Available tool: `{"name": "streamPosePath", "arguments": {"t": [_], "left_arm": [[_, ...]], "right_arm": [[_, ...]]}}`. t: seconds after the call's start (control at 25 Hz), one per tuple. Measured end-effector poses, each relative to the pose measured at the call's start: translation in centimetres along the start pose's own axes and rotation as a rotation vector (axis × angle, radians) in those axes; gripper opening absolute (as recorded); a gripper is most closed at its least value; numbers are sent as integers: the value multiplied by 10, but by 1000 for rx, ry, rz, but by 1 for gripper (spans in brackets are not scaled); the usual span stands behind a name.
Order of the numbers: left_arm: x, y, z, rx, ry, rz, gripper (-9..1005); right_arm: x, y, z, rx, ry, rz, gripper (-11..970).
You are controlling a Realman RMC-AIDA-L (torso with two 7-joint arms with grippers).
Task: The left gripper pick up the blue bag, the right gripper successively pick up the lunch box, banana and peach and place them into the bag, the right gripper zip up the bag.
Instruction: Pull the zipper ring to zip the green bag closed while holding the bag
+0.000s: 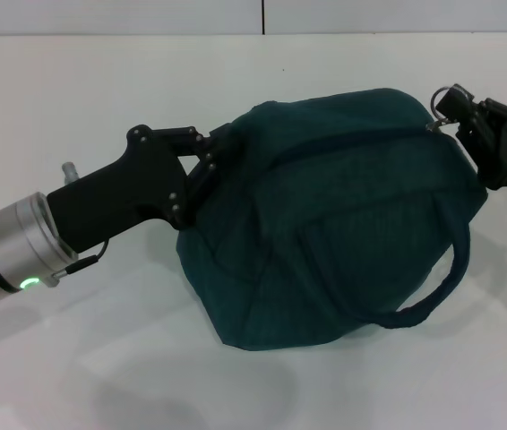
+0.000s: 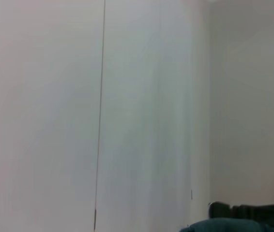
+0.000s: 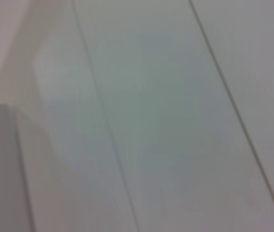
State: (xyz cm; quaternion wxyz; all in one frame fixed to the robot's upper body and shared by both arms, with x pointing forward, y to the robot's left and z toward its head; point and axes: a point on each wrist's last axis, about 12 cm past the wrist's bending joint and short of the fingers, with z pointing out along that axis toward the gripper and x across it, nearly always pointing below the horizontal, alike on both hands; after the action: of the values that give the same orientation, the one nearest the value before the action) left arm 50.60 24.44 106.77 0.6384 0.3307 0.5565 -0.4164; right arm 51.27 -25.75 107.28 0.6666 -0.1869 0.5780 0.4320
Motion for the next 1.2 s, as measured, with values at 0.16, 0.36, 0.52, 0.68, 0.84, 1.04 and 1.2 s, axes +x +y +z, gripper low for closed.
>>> {"name": "streamPosePath", "arguments": {"t": [0.16, 0.36, 0.52, 0.68, 0.84, 1.04, 1.2], "left_arm": [[1, 0, -2, -5, 6, -3, 48], [1, 0, -6, -14, 11, -4, 51], [1, 0, -7, -13, 14, -3, 56], [1, 0, -7, -13, 15, -5, 62], [1, 1, -7, -13, 14, -5, 67], [1, 1, -7, -14, 13, -6, 74], [1, 1, -7, -14, 13, -7, 79]], "right_arm": [[5, -5, -1, 54, 35, 2, 17], [10, -11, -7, 123, 67, 7, 17], [12, -13, -12, 153, 69, 10, 17], [16, -17, -17, 193, 95, 15, 18], [24, -21, -18, 231, 160, 20, 18], [33, -23, -17, 253, 229, 22, 18], [39, -23, -16, 259, 273, 25, 18]]}}
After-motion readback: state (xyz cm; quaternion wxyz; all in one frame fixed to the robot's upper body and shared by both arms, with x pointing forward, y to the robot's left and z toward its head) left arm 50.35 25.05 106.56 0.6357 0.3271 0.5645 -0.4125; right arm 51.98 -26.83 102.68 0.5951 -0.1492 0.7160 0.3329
